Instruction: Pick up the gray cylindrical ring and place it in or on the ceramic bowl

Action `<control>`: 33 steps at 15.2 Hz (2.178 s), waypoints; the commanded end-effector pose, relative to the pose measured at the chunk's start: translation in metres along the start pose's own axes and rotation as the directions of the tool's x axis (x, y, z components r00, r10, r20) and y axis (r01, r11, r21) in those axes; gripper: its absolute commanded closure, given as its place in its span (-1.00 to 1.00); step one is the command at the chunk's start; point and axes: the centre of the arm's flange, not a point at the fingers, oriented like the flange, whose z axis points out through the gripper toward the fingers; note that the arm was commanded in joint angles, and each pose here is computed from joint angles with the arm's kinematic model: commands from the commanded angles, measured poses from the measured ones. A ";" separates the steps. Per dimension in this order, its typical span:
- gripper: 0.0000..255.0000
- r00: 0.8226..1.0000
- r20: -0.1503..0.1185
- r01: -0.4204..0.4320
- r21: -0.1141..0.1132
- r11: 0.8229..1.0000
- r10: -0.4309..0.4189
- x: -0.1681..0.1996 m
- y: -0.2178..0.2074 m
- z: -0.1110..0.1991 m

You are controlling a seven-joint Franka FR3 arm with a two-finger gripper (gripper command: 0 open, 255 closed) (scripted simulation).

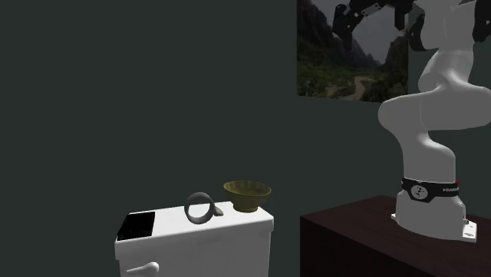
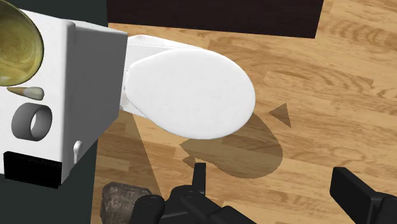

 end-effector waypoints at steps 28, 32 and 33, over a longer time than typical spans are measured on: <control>-1.00 0.995 -0.027 -0.095 -0.037 0.995 0.095 0.054 0.281 0.203; -1.00 0.994 -0.031 -0.110 -0.043 0.993 0.108 0.060 0.324 0.232; -1.00 0.993 -0.032 -0.113 -0.044 0.993 0.112 0.061 0.335 0.239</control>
